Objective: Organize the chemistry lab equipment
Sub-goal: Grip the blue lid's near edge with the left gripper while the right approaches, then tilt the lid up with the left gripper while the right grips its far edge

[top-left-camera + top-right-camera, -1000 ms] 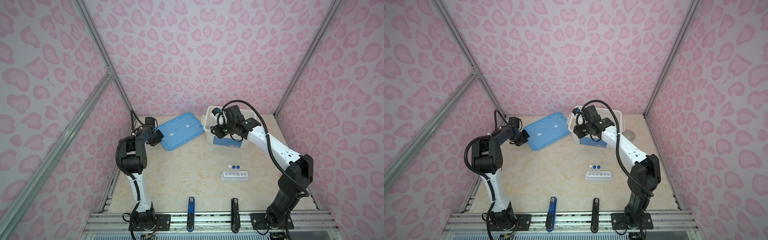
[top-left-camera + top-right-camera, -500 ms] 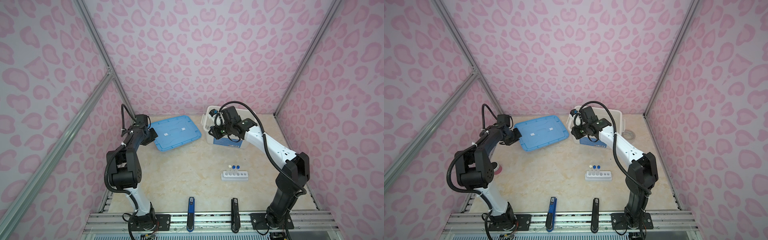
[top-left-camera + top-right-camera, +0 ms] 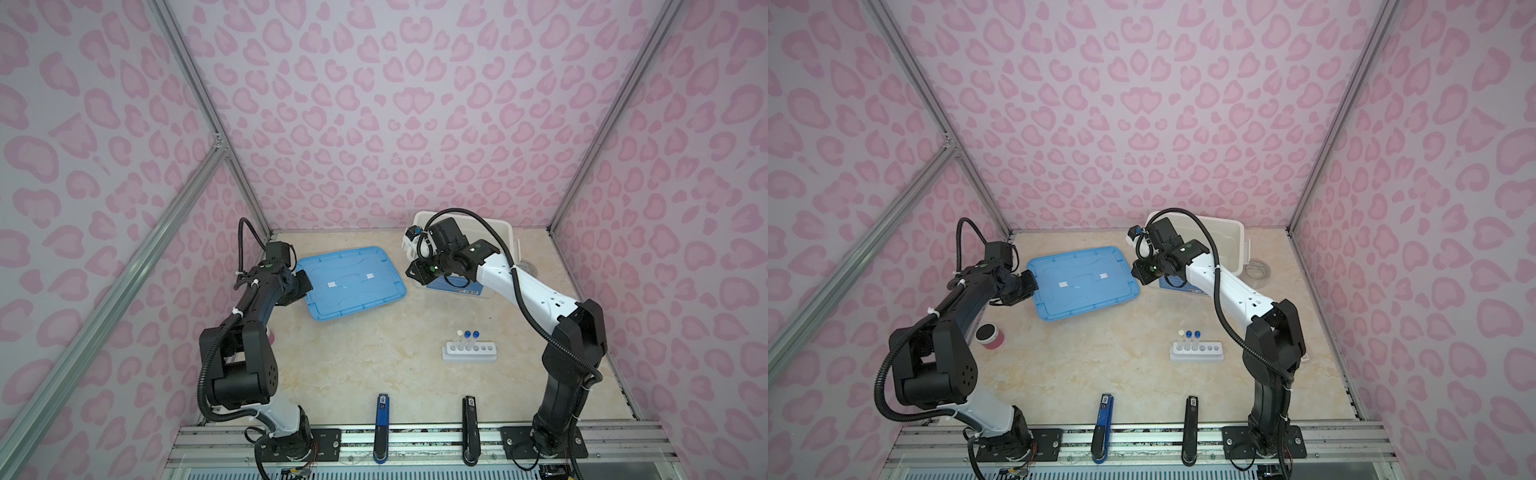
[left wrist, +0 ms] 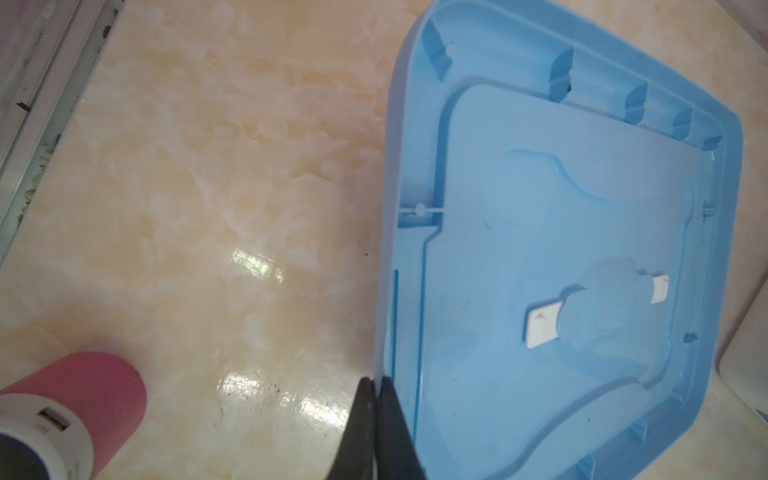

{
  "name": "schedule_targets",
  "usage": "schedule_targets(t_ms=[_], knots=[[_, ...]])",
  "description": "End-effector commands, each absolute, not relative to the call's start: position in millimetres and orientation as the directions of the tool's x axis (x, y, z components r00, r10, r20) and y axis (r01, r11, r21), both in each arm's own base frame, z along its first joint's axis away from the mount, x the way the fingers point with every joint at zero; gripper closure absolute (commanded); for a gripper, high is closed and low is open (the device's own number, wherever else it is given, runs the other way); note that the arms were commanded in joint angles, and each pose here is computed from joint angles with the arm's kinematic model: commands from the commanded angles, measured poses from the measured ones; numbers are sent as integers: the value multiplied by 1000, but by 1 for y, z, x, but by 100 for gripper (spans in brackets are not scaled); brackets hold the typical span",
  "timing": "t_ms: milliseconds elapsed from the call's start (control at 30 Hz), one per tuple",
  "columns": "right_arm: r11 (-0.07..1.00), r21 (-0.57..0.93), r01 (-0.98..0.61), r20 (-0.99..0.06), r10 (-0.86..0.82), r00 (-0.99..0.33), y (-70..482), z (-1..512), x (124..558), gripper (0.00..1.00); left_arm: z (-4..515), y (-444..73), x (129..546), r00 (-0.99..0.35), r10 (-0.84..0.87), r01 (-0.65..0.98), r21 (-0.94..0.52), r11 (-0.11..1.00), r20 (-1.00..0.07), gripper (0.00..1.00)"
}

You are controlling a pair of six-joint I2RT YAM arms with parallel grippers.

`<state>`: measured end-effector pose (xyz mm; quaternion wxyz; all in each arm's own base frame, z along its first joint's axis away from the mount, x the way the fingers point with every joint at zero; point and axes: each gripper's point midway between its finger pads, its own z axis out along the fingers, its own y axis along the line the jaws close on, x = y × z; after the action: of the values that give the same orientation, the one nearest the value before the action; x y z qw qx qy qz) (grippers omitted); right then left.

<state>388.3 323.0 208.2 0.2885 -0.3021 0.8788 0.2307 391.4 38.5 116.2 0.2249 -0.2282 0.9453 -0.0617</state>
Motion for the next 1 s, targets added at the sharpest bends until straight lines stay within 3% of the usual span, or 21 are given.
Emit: schedule_targets(t_ms=[0, 333, 967], knots=[[713, 242, -658, -629, -401, -666, 324, 198, 389, 75, 136, 37, 395, -782, -421, -351, -232, 907, -459, 96], [659, 320, -681, -608, -409, -680, 335, 192, 392, 64, 205, 40, 389, -750, -359, -286, -217, 933, -555, 96], [427, 447, -786, -743, -311, -592, 324, 262, 418, 41, 331, 26, 343, -616, -287, -97, -290, 952, -734, 97]])
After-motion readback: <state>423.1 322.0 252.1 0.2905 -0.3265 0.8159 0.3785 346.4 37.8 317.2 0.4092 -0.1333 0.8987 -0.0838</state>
